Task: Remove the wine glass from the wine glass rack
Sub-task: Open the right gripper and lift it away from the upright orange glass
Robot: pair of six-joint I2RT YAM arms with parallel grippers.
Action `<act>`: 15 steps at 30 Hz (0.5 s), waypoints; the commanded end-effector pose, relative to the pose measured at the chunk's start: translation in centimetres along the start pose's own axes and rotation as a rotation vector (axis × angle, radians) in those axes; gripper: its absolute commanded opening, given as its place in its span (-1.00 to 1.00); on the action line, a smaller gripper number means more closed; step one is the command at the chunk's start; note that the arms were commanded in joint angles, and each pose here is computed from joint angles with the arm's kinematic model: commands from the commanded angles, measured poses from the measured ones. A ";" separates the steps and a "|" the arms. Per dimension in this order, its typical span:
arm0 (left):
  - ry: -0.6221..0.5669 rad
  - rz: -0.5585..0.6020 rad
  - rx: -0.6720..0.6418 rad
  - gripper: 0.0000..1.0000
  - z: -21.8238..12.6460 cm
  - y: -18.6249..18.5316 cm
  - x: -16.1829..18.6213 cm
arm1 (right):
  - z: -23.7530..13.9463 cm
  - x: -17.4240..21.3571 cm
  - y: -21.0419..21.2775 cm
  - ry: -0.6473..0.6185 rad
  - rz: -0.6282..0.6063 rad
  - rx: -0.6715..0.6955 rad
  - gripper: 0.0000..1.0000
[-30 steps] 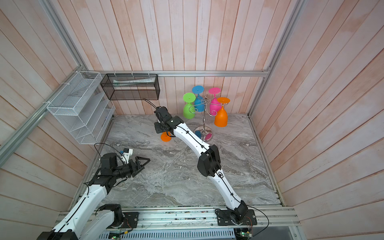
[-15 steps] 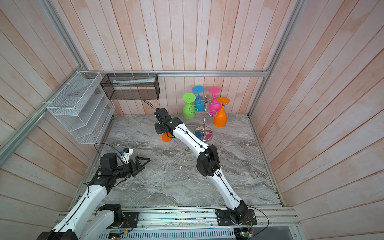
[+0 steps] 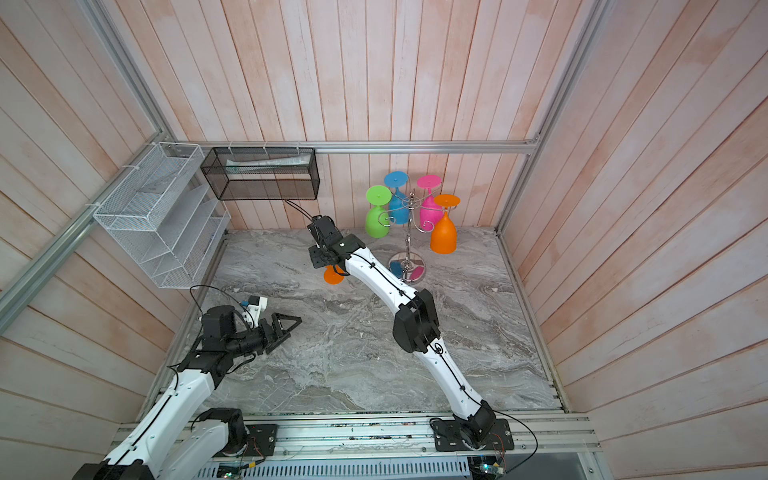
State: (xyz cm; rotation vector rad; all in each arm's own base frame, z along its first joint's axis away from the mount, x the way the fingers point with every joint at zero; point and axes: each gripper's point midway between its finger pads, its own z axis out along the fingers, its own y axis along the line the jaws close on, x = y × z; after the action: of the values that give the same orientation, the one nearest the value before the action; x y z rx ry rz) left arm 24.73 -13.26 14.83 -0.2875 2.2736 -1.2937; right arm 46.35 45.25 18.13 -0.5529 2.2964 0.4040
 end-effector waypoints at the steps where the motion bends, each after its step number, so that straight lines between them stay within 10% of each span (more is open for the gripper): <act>1: 0.002 0.027 0.021 0.98 0.0 -0.3 0.2 | -4.2 -4.1 1.3 -0.121 -0.009 -0.016 -0.20; 15: -0.029 0.047 -0.008 0.99 -0.4 -0.3 -0.1 | -14.2 -10.8 3.9 -0.373 -0.050 -0.035 0.35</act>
State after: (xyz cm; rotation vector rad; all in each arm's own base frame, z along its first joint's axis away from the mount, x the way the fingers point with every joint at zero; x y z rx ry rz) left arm 24.66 -13.17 15.14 -0.2817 2.2620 -1.2820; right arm 43.63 46.28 29.75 -0.5563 2.0541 0.4663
